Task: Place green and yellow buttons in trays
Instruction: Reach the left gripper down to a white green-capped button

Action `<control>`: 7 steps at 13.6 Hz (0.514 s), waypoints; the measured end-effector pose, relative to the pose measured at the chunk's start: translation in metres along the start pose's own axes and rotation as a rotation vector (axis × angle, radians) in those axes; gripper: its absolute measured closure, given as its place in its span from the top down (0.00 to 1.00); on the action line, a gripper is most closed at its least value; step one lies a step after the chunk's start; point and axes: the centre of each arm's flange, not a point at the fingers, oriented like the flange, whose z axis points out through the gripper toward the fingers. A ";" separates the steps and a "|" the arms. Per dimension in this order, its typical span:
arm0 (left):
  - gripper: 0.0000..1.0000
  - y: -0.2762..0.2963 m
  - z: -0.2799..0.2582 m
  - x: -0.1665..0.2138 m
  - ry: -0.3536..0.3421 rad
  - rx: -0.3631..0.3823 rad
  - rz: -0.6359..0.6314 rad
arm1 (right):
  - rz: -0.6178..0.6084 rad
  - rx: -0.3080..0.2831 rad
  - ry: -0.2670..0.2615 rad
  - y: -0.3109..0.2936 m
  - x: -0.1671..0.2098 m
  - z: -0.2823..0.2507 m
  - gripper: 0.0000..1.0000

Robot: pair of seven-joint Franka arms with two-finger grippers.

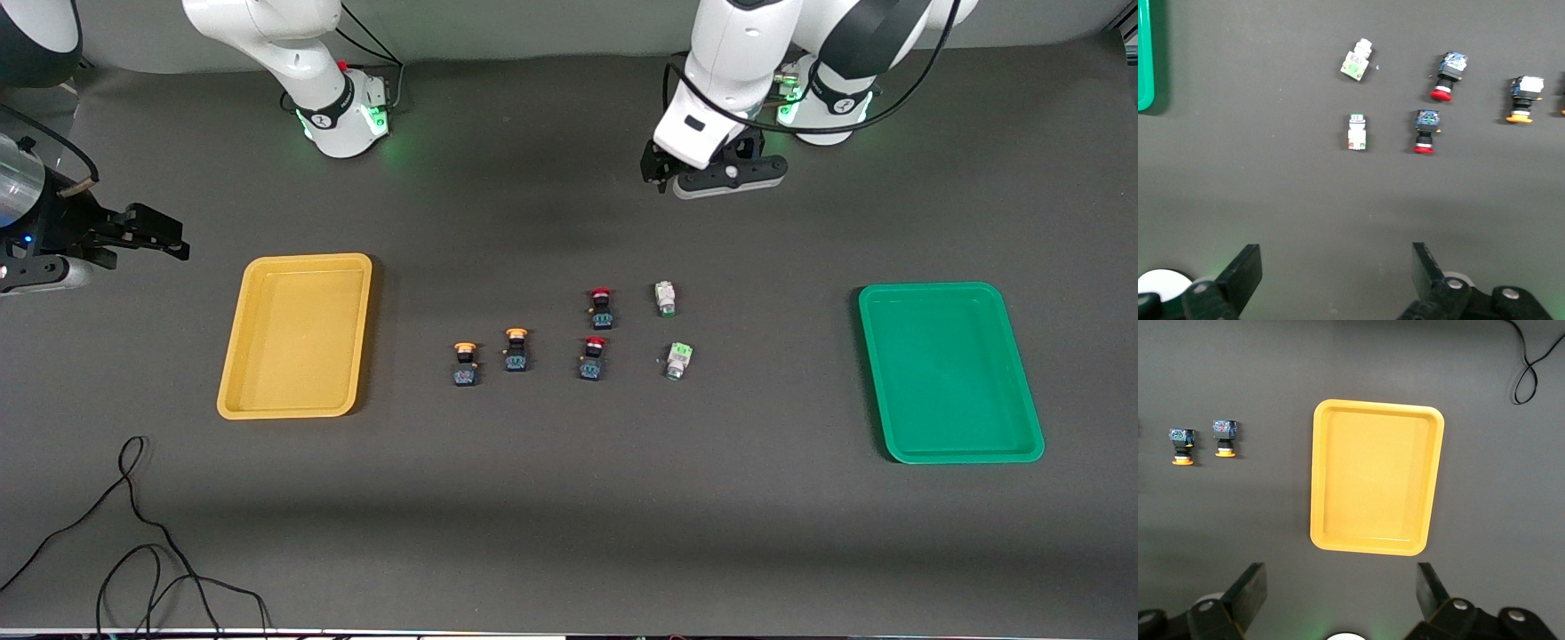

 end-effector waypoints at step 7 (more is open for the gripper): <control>1.00 0.013 0.160 0.032 0.012 -0.060 0.007 | 0.000 0.000 0.008 0.000 0.000 -0.004 1.00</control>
